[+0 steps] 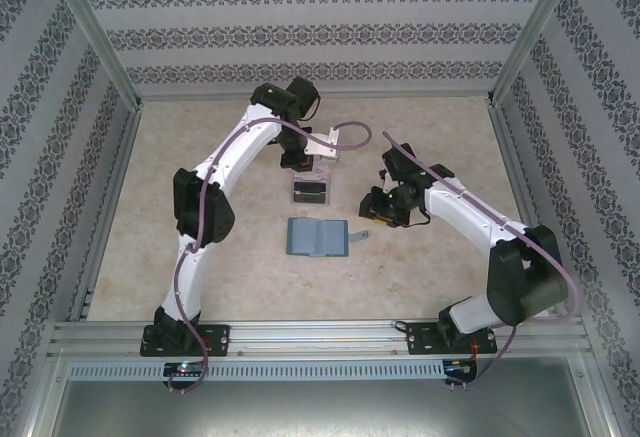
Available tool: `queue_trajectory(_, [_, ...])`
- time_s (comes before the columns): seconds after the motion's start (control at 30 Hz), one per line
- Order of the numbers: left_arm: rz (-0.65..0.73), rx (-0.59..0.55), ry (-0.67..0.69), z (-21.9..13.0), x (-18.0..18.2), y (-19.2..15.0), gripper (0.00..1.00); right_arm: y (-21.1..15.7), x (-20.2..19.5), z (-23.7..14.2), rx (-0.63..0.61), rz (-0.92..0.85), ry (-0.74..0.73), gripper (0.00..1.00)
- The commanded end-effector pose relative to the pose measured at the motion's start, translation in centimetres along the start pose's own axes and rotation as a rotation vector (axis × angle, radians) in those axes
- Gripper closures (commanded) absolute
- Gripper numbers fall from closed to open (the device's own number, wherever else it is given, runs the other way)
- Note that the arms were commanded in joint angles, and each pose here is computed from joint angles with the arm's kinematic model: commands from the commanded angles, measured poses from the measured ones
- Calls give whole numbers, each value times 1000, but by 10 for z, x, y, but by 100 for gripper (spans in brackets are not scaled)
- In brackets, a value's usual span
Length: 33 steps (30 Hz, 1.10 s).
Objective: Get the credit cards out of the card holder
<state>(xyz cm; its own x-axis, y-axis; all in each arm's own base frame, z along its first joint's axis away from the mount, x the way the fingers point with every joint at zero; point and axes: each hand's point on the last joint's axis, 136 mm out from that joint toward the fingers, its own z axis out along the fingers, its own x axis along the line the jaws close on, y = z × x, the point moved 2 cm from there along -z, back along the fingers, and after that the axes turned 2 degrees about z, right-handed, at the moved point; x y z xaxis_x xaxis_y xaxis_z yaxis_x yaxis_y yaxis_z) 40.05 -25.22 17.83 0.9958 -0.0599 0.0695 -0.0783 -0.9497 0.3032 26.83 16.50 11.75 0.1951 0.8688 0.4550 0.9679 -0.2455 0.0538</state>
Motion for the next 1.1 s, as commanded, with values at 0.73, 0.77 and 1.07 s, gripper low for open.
queue_trajectory(0.73, [40, 162, 26, 58, 39, -36, 99, -3, -16, 6, 12, 22, -21, 61])
queue_trajectory(0.77, [33, 162, 31, 59, 40, -37, 98, -3, -16, 6, 12, 22, -20, 61])
queue_trajectory(1.07, [23, 151, 79, 45, 46, -30, 79, -3, -15, 6, 11, 21, -16, 61])
